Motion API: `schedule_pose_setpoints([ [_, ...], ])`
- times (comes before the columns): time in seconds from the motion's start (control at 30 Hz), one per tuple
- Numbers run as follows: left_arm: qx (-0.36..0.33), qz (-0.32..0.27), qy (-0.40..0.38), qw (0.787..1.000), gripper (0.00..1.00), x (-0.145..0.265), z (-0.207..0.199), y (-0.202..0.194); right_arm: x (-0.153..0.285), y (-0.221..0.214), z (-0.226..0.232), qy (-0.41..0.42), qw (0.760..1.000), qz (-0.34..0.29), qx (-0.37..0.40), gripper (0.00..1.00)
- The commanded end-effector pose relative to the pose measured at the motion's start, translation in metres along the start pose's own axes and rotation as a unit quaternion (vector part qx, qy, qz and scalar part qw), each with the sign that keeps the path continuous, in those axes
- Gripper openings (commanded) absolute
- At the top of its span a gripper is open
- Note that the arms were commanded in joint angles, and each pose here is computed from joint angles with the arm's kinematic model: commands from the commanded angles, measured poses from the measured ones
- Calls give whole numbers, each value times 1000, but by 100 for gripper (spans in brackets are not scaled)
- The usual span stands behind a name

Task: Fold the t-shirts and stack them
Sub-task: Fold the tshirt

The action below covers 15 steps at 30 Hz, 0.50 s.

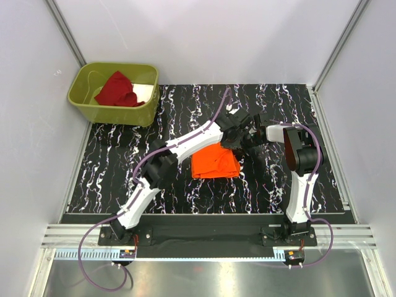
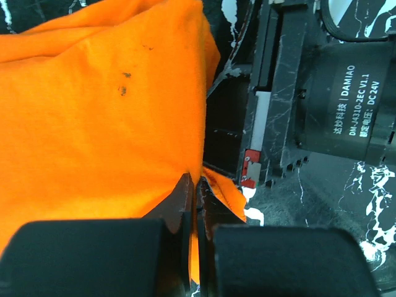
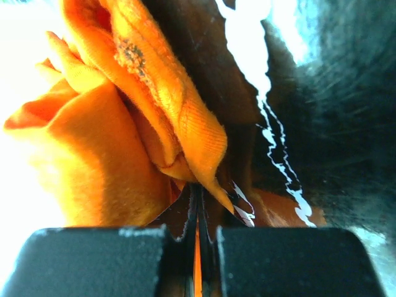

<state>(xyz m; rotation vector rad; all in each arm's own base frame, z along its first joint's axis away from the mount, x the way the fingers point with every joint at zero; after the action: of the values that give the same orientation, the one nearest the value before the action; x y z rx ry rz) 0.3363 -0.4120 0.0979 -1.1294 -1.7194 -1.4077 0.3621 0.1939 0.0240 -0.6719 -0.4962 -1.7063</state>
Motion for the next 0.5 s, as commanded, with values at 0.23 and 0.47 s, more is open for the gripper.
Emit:
schedule_pose_setpoints([
  [0.23, 2, -5, -106, 994, 38, 21, -18, 15, 28, 0, -6, -57, 998, -11, -12, 4],
  [0.47, -24, -17, -190, 981, 57, 90, -2, 29, 72, 12, 5, -108, 994, -29, 19, 16],
])
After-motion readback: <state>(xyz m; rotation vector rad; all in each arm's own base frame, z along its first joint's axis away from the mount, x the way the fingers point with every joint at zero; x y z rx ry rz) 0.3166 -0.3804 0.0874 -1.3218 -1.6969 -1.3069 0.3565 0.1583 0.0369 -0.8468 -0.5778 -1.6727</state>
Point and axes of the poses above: each gripper's point midway between its finger pads, its own x axis back along the fingers, its own z axis along the line the jaws close on, y = z × x, the point moved 2 cm from there along x, back along the fingers, and after that the axes turned 10 degrees about x, right-handed, at the moved point
